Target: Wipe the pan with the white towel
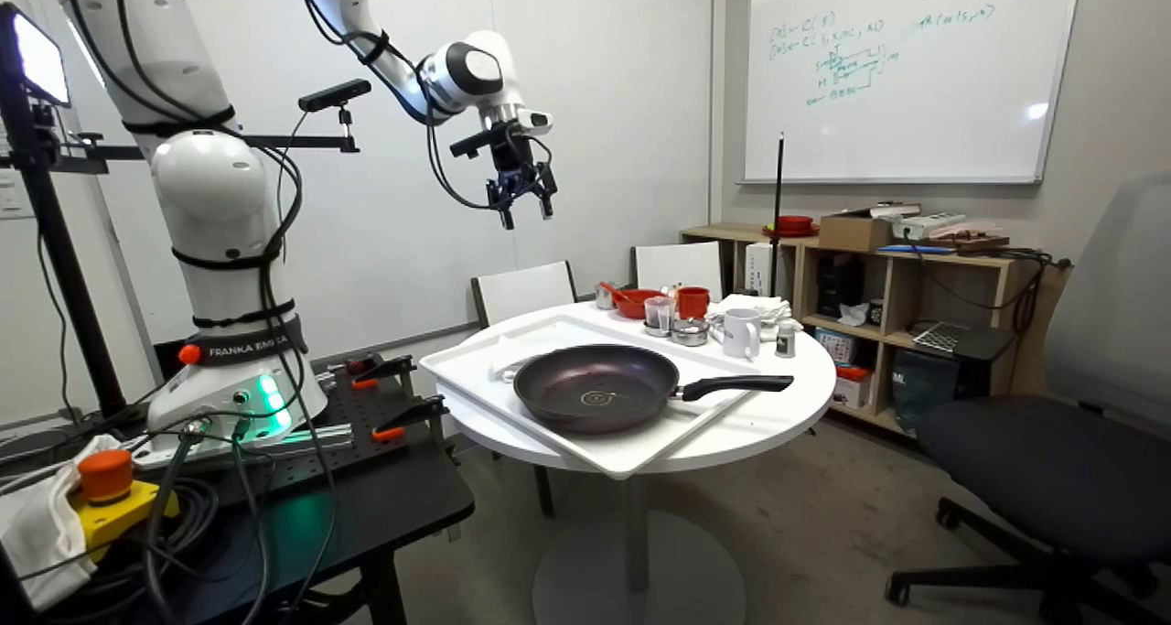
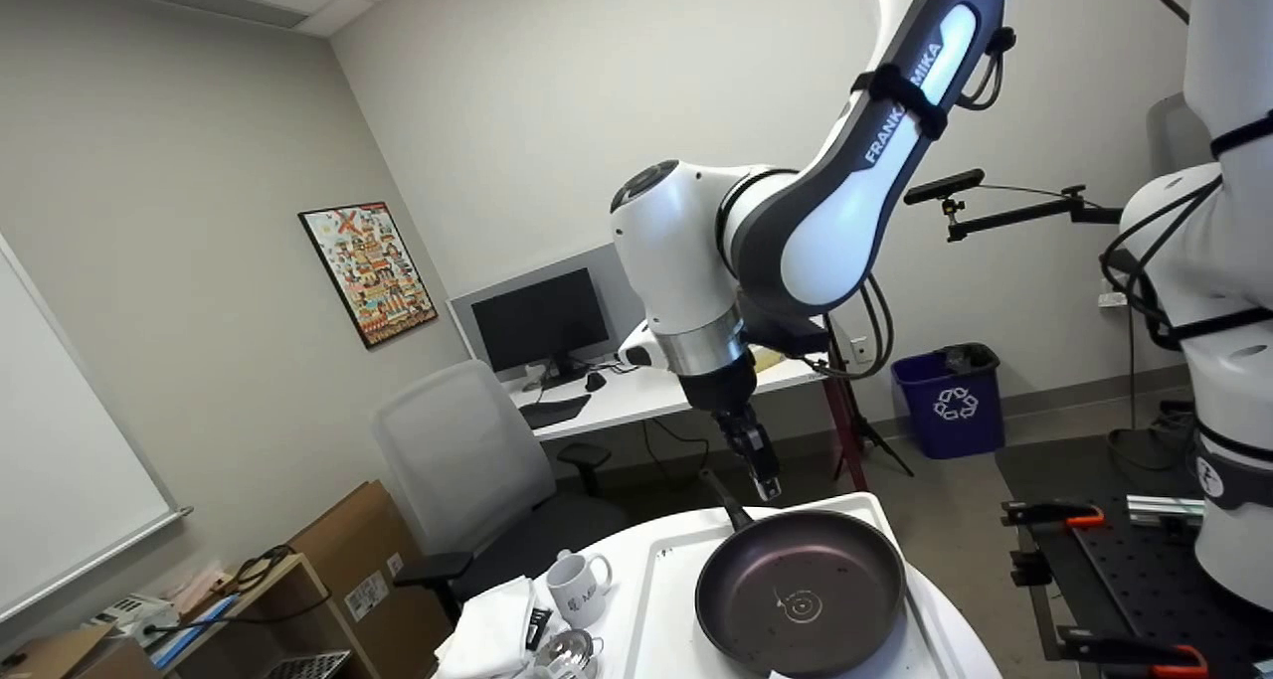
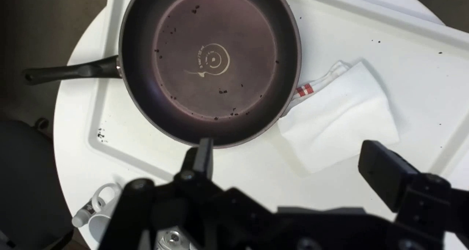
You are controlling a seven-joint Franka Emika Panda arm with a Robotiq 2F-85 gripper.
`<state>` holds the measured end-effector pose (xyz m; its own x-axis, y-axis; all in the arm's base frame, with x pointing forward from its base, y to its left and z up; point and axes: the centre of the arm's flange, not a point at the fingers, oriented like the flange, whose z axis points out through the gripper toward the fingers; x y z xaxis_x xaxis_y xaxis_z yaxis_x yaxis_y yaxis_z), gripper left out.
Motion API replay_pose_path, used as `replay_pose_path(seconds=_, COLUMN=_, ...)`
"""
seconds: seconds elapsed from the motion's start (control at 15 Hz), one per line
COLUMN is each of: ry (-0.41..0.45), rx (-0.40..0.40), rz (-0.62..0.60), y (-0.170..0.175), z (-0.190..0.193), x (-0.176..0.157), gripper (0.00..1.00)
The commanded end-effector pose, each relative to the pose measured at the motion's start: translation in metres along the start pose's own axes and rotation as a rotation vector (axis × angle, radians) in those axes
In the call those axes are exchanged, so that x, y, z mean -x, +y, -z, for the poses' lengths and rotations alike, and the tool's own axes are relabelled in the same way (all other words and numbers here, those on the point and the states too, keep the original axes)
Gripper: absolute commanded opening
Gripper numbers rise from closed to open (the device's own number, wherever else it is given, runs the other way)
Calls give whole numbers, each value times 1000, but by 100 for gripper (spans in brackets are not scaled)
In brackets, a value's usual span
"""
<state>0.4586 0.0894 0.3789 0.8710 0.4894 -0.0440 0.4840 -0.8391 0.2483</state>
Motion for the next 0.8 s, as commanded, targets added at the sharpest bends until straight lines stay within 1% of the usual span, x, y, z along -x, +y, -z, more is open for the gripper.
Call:
replay_pose_path(seconds=0.0, ry=40, rx=18, rz=126, y=-5, z=-27, x=-28, gripper=100)
replay_pose_path(seconds=0.13, ry=61, rx=-8, rz=193, y=-11, z=-42, x=-37, gripper=100)
replay_pose_path(seconds=0.4, ry=83, rx=-99, rz=323, y=-23, z=-68, x=-54, gripper=100)
replay_pose_path(seconds=0.53, ry=70, rx=-144, rz=373, y=-25, z=-82, x=-63, gripper=100)
replay_pose_path(seconds=0.73, ry=29, rx=-258, rz=464, y=-25, z=-100, x=-78, gripper=100)
